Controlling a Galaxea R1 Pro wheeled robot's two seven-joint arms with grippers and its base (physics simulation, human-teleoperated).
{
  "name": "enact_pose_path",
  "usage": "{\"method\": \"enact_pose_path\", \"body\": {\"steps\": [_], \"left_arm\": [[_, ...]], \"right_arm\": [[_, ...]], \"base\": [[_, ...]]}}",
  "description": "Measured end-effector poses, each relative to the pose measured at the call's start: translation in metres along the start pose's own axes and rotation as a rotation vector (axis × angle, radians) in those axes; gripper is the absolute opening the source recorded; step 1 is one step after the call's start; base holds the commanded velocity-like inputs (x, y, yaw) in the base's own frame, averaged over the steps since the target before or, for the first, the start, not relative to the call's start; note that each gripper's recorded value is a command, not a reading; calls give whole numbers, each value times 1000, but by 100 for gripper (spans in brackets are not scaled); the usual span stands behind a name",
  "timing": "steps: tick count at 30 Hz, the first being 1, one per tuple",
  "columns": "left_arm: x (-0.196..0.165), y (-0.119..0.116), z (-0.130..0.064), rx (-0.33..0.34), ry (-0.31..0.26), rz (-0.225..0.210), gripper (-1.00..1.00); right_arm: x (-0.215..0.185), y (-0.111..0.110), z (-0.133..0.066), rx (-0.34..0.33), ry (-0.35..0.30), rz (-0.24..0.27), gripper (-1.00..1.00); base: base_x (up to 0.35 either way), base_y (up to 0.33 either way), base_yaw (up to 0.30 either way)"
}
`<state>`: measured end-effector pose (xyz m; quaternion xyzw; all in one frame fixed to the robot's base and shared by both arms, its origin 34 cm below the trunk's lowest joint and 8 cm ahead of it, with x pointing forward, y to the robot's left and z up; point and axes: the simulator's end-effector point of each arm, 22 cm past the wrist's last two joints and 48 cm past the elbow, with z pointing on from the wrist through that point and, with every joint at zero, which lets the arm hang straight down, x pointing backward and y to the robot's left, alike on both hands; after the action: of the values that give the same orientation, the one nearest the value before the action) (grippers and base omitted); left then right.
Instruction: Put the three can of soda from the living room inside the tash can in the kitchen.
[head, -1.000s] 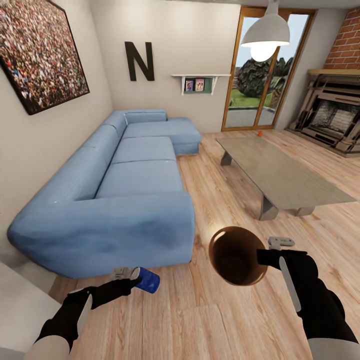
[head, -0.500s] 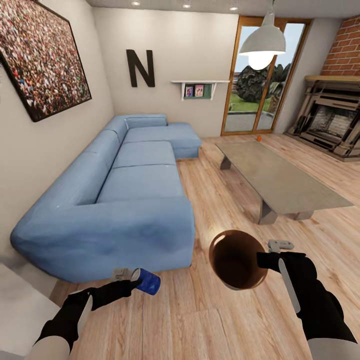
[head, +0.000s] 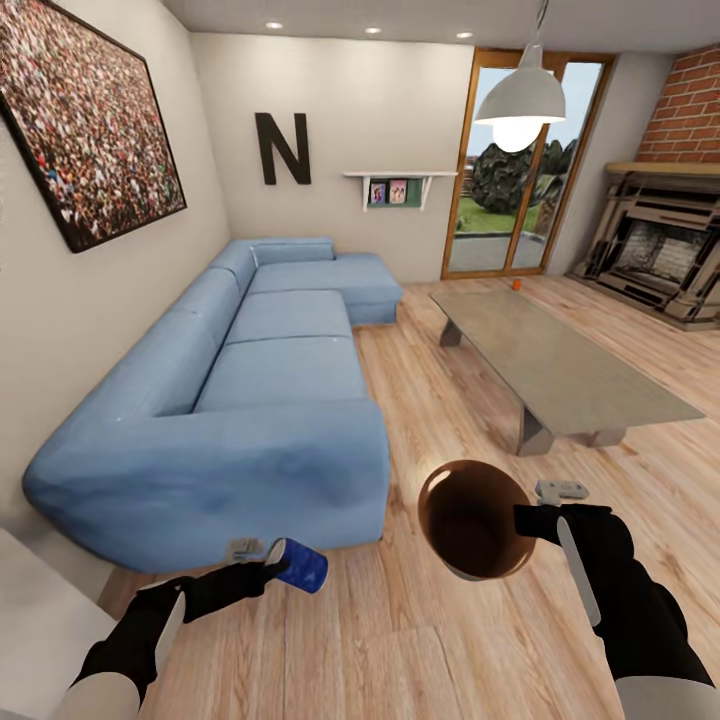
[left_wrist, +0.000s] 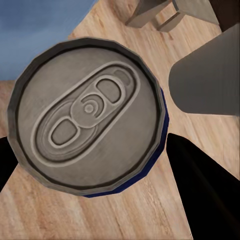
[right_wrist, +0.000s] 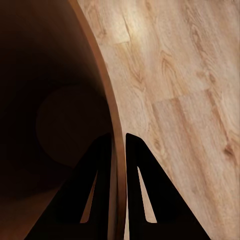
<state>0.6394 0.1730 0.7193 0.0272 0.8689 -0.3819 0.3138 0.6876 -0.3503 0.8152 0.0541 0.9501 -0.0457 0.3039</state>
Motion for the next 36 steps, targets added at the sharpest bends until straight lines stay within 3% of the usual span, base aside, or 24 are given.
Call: {"method": "enact_pose_path", "body": {"steps": [13, 20, 32, 36], "left_arm": [[-3, -9, -1, 27, -3, 9, -100], [-3, -26, -2, 103, -1, 10, -100], [-2, -31, -3, 126, 1, 8, -100], [-2, -49, -5, 205, 1, 9, -100]], "right_arm": [[18, 0, 8, 0, 49, 2, -100], [37, 0, 18, 0, 100, 2, -100], [41, 0, 20, -1, 112, 3, -100], [55, 0, 26, -2, 145, 3, -100]], "base": [[0, 0, 0], [0, 0, 0], [0, 0, 0], [0, 0, 0]]}}
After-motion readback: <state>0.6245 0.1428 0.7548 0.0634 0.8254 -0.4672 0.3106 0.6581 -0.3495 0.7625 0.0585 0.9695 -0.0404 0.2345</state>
